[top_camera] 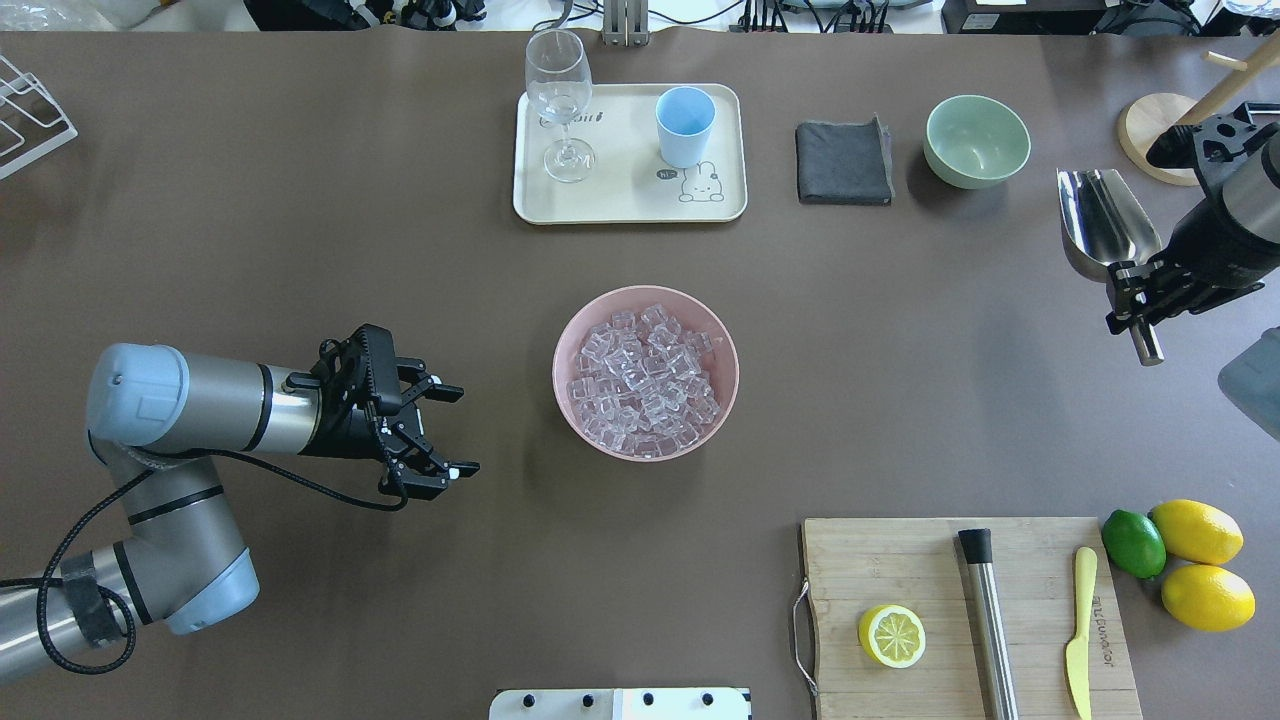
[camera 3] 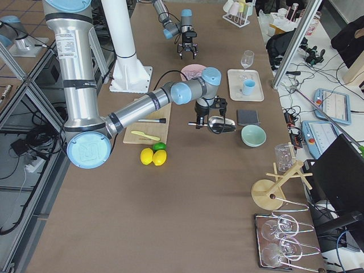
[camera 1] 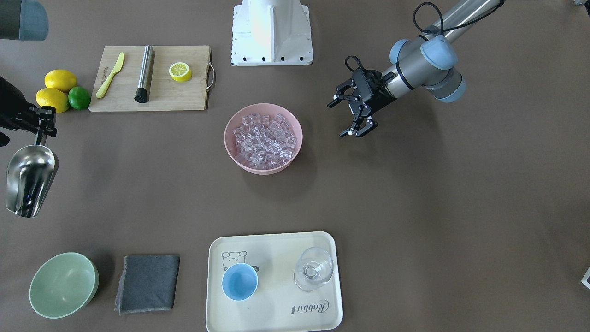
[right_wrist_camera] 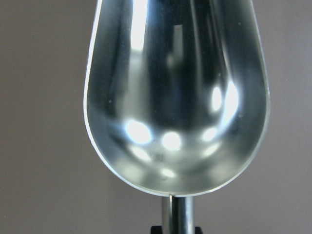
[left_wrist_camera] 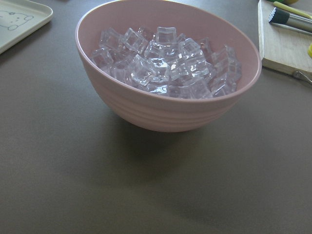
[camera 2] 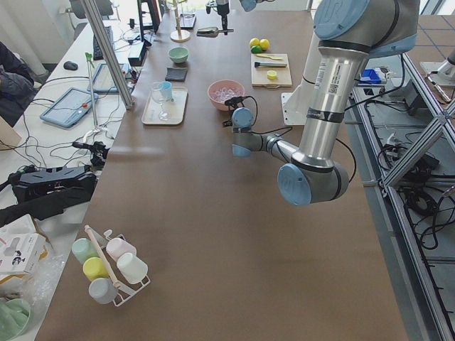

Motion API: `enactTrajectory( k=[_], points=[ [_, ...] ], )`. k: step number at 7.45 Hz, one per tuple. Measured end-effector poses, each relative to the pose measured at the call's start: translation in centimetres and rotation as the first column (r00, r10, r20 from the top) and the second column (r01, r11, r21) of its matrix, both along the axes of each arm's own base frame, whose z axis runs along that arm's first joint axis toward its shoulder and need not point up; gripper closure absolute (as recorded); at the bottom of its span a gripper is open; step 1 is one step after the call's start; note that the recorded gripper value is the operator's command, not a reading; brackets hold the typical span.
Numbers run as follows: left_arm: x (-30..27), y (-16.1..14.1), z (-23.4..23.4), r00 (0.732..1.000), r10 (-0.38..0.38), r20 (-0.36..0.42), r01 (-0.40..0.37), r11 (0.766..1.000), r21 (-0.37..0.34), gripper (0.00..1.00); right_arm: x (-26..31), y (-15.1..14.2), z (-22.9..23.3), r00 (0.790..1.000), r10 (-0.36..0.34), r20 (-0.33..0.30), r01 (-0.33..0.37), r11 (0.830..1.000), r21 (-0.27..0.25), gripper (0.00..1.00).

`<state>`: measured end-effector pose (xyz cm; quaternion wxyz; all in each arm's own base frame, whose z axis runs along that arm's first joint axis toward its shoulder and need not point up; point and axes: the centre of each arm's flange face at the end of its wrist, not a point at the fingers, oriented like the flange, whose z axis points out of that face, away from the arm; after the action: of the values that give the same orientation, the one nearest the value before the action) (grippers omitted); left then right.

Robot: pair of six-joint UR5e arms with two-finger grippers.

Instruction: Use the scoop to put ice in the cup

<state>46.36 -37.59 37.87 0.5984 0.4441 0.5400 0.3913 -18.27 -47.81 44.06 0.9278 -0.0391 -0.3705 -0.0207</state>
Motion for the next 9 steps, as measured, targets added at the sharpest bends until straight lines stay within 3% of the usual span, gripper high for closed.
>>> enactTrajectory(
  k=[2, 4, 7, 9],
  points=[
    [1.5, -1.5, 0.0, 0.998, -0.057, 0.006, 0.057, 0.998, -0.003, 0.03, 1.9, -1.3, 0.1, 0.999, -0.037, 0.023, 0.037, 0.999, 0.000, 1.00],
    [3.4, -3.0, -0.4, 0.995, -0.102, 0.005, 0.101, 0.985, 0.138, 0.03, 3.0, -2.4, -2.0, 1.000, 0.011, 0.000, -0.011, 0.999, -0.044, 1.00],
    [6.3, -3.5, -1.9, 0.991, -0.110, -0.074, 0.127, 0.947, 0.296, 0.03, 3.0, -3.3, -2.9, 0.999, 0.030, -0.037, -0.033, 0.996, -0.085, 1.00],
    [6.9, -3.6, -1.7, 0.991, -0.111, -0.071, 0.128, 0.936, 0.328, 0.03, 3.5, -3.8, -2.1, 0.999, 0.009, -0.034, -0.012, 0.997, -0.076, 1.00]
  ],
)
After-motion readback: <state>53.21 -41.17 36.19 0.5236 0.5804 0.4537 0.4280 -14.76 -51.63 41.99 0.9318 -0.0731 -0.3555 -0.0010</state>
